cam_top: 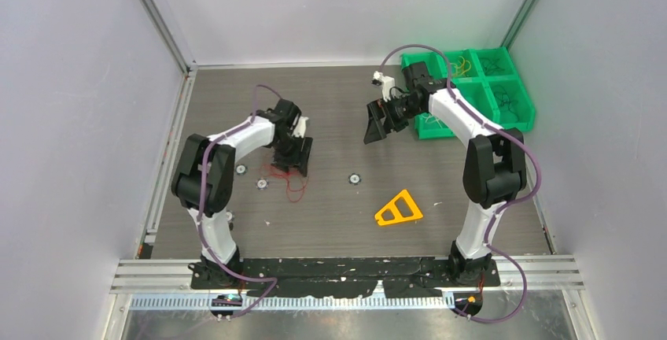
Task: Untangle the cables
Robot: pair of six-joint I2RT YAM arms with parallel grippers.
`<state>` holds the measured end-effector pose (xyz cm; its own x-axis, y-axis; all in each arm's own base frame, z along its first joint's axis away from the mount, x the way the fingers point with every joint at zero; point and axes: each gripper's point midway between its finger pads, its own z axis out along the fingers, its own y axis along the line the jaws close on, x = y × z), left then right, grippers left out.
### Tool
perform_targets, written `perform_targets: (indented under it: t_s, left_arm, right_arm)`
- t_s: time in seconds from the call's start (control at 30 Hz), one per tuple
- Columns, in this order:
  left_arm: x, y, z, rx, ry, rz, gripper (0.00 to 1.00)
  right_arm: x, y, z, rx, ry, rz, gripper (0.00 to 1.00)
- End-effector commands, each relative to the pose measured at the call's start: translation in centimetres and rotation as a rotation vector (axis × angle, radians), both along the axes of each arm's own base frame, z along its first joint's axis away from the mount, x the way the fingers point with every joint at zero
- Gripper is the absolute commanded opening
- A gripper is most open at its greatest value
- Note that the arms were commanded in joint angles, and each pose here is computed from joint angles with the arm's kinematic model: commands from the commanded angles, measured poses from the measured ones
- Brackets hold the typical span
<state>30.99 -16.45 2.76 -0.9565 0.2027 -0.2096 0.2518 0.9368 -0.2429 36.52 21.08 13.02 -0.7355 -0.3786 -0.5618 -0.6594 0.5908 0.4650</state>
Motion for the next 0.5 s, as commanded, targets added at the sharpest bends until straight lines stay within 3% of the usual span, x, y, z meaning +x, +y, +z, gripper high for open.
perform_targets:
  t_s: [0.0,0.13,0.2,0.33,0.37,0.47]
  left_arm:
    - [0.8,-0.3,-0.7,0.076,-0.052,-0.028,0.44]
    - [2.1,-2.7,3.1,-0.044,-0.129,-0.133,0.01]
    - [2.5,-5.0,7.1,-0.188,-0.223,-0.228,0.00]
    - [1.1,-8.8,16.5,-0.488,-0.401,-0.407,0.00]
    - [0.7,-9.4,18.4,-0.543,-0.429,-0.439,0.00]
    - [-0.7,-10.7,22.9,-0.675,-0.477,-0.524,0.00]
  right_arm:
    - [-0.4,0.2,3.0,0.022,-0.103,0.036,0.98]
    - [-0.5,0.2,3.5,0.038,-0.148,0.050,0.98]
    - [-1.2,0.8,4.6,0.091,-0.190,0.083,0.99]
    - [-2.2,2.1,9.0,0.249,-0.407,0.129,0.96]
    - [-2.3,2.6,11.9,0.310,-0.510,0.136,0.96]
    - [-4.3,3.6,15.3,0.397,-0.632,0.181,0.95]
